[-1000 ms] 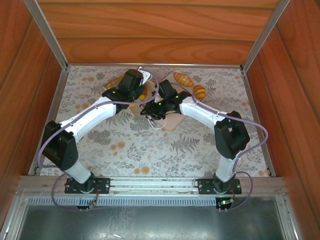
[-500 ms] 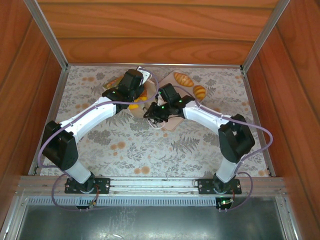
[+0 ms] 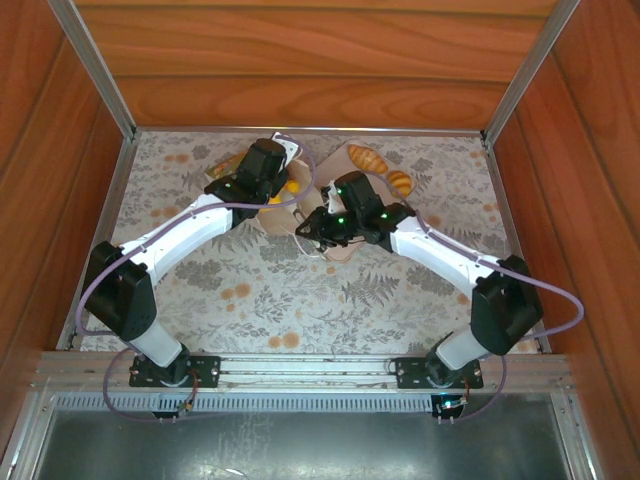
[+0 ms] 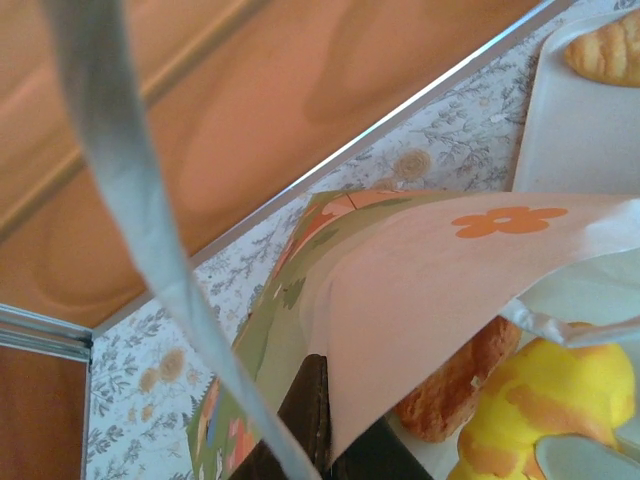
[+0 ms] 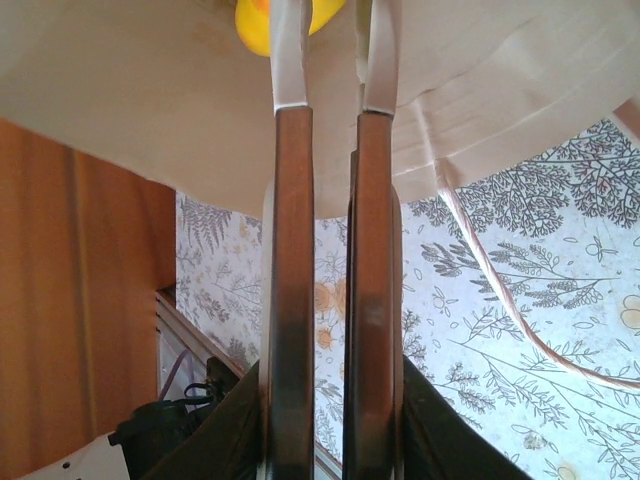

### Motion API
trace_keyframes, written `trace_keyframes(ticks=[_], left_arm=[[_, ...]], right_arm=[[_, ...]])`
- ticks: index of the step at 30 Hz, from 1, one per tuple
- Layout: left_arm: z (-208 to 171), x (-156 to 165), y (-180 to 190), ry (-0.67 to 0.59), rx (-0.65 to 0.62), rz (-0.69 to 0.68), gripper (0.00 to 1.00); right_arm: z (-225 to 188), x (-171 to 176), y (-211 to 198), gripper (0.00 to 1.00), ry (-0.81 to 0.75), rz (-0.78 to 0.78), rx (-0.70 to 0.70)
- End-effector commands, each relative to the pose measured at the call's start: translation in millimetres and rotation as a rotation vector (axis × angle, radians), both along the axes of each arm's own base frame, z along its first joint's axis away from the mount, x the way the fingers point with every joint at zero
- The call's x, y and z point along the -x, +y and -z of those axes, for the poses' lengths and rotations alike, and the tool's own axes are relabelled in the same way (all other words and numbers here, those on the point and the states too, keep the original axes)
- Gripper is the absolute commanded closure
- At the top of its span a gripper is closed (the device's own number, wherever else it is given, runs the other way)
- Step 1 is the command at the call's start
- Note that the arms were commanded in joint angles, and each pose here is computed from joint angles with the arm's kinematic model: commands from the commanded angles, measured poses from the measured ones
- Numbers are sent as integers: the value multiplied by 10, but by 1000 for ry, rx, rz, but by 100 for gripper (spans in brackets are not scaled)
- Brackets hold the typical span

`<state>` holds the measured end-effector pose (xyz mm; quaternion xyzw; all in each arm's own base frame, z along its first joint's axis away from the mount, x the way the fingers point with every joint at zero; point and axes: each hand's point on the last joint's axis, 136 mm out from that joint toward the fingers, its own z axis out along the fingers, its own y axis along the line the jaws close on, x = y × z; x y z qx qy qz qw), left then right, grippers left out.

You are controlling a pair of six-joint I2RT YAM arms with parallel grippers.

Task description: Take the fake bread out of the paper bag

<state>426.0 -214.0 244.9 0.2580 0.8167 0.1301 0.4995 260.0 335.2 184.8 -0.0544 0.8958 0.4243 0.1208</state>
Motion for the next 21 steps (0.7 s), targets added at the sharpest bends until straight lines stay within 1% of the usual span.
trace_keyframes(ticks=[1, 11, 15, 21], left_arm=[[-32, -11, 8, -33, 21, -32, 100], [-120, -10, 47, -55, 32, -53, 100], [-127, -7, 49, -55, 31, -53, 100], [-136, -12, 39, -53, 31, -49, 100]], right_arm=[[-189, 63, -76, 71, -104, -33, -7], [-423, 451, -442, 70, -176, -95, 43], [-435, 561, -680, 70, -194, -65, 107], [-558, 660, -968, 69, -256, -6, 142]])
